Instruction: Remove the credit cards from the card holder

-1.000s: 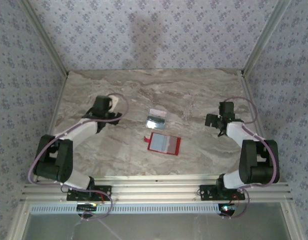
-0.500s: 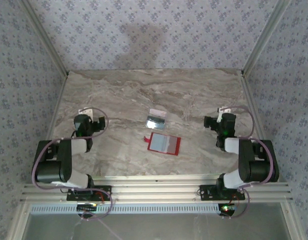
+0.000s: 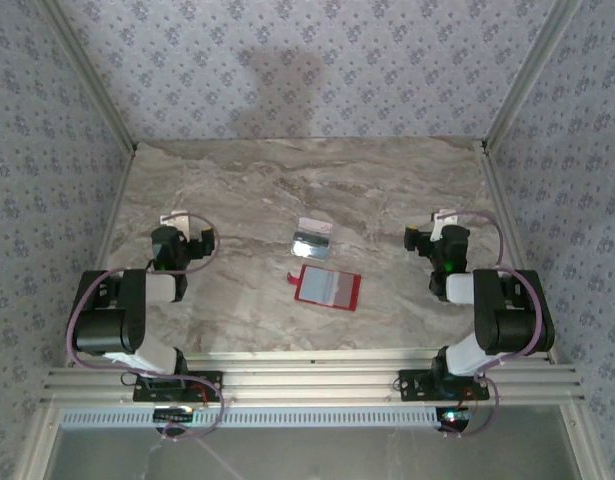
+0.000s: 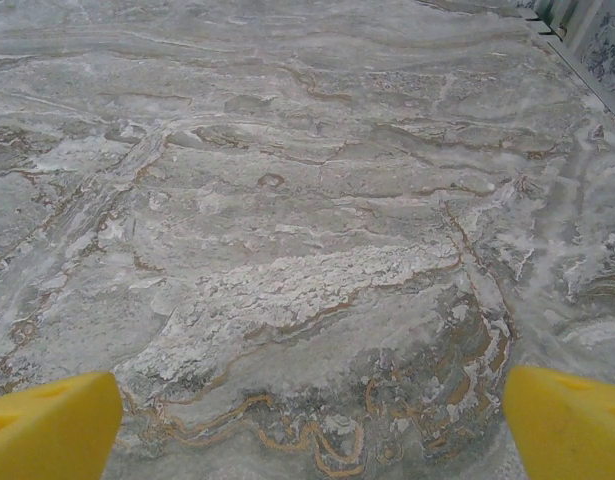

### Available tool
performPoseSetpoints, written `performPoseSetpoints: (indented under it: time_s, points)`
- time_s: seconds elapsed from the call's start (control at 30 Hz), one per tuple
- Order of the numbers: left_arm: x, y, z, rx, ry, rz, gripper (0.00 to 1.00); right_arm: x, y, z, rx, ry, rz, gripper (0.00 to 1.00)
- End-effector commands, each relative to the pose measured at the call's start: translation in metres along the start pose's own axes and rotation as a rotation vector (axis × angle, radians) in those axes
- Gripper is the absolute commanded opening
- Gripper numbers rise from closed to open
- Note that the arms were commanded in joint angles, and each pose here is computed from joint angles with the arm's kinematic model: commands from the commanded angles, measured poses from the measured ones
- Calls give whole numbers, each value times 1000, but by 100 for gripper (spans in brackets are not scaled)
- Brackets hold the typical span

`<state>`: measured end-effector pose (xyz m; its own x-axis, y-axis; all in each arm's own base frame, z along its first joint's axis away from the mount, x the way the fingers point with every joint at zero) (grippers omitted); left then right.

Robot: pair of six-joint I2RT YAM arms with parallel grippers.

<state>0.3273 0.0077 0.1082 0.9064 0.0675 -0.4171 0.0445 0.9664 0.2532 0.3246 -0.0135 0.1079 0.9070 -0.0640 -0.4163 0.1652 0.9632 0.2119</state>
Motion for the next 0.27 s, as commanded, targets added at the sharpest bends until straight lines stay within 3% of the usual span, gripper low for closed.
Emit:
performPoseSetpoints:
  time_s: [0.0,0.23]
  points:
    - [2,1,9,-3,-40,8,100,0,3,4,-22,-27,12,100]
    - [2,1,9,-8,-41,0,100,0,1,4,-11,-24,25,100]
Point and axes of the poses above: each hand's point on the last joint's axis, 136 mm out from that joint toward the fingers, its own x axis out along the fingers, its own y axis along the line the jaws close on, z = x × y, the point moved 7 cm from there along -x, back along the fingers, and after that the axes turned 15 degrees about x, right-handed, at the moved point
